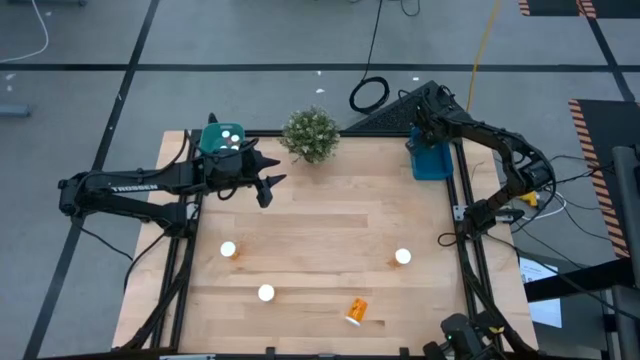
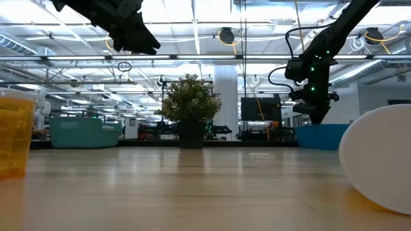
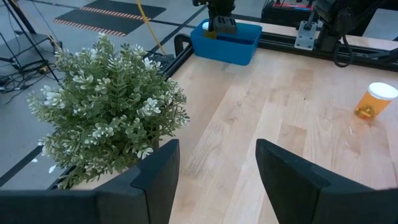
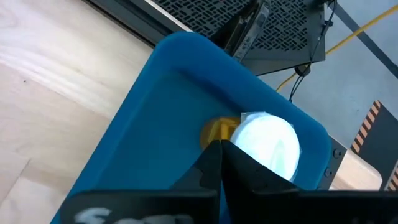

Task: Pick and place medicine bottles into bin by pill shape (circle, oval)
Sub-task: Put the big orange pill bottle into the blue bin

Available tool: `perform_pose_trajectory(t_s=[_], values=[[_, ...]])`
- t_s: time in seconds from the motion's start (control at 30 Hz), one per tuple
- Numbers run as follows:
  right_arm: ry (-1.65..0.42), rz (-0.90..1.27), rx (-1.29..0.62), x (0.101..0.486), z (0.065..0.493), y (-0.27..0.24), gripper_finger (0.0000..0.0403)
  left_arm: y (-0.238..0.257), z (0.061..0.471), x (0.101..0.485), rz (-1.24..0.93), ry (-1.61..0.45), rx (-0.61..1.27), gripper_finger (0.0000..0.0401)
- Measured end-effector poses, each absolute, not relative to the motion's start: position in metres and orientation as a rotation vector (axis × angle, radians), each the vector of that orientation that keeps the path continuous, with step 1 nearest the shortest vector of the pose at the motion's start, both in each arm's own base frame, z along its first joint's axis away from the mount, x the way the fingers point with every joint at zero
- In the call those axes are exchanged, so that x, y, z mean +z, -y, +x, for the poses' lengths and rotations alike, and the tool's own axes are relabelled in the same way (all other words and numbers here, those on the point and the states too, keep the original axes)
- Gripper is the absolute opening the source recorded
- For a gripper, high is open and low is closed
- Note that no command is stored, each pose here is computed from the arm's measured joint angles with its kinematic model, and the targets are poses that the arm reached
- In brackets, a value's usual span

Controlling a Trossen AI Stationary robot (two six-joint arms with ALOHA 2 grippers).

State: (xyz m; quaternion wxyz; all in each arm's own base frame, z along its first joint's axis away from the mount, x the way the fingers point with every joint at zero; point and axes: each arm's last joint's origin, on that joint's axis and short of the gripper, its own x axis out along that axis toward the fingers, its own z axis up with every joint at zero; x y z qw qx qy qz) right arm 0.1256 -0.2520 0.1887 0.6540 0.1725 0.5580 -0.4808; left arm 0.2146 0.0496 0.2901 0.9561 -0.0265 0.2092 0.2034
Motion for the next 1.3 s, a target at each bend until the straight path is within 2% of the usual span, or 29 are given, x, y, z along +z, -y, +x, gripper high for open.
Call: perform_pose_trajectory(t_s=[0.3, 0.57, 0.93, 1.3], values=[[-1.174, 0.443, -0.963, 0.215, 0.135, 0.223, 0.0002, -0.050, 0.215, 0.290, -0.054, -0.425, 0.413, 0.0216], [-1.172, 0.412, -0.812, 0.256, 0.149, 0.140, 0.0020, -0.050, 0.215, 0.290, -0.054, -0.422, 0.413, 0.0216], [-1.280, 0.363, -0.475, 0.269, 0.161, 0.017, 0.0129, -0.050, 0.215, 0.292, -0.069, -0.399, 0.416, 0.0216], [-1.371, 0.177, -0.249, 0.253, 0.170, -0.063, 0.0225, -0.050, 0.215, 0.292, -0.088, -0.398, 0.420, 0.0216]])
